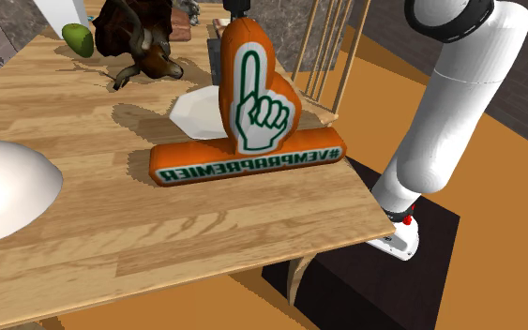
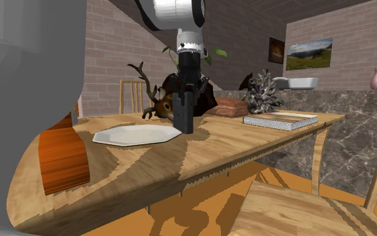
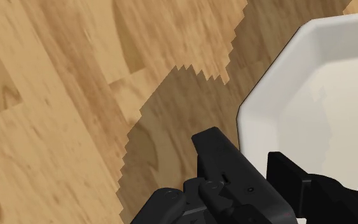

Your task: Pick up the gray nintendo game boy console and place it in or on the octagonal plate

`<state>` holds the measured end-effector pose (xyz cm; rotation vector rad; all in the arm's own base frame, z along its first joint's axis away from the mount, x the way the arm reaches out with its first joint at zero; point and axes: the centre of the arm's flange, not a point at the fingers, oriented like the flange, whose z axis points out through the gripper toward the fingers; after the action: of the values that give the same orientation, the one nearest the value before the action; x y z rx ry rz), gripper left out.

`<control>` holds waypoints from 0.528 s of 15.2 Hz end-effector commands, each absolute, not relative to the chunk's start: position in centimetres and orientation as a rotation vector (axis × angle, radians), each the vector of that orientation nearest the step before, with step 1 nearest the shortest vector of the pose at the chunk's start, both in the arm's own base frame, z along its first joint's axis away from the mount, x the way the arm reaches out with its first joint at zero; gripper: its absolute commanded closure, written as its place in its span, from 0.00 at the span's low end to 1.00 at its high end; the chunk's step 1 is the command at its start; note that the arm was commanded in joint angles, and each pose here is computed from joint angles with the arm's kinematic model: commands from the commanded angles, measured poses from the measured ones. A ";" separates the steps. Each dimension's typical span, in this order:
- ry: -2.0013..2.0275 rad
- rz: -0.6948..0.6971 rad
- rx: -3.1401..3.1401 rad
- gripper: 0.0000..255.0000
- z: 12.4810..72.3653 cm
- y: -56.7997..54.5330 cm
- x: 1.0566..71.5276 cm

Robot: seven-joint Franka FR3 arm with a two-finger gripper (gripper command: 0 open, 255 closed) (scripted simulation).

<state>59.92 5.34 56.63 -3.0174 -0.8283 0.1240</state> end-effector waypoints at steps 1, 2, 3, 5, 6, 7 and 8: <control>-0.829 0.124 -3.017 1.00 56.6 5.4 59.9; -0.829 0.124 -3.017 1.00 56.6 5.4 59.9; -0.829 0.124 -3.017 1.00 56.6 5.4 59.9; -0.829 0.124 -3.017 1.00 57.7 5.4 59.9; -0.829 0.124 -3.017 1.00 58.2 5.4 59.9; -0.829 0.124 -3.017 1.00 58.7 5.4 59.9; -0.829 0.124 -3.017 1.00 59.3 5.4 59.9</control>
<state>59.94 5.42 58.66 -3.0168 -0.8291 0.1244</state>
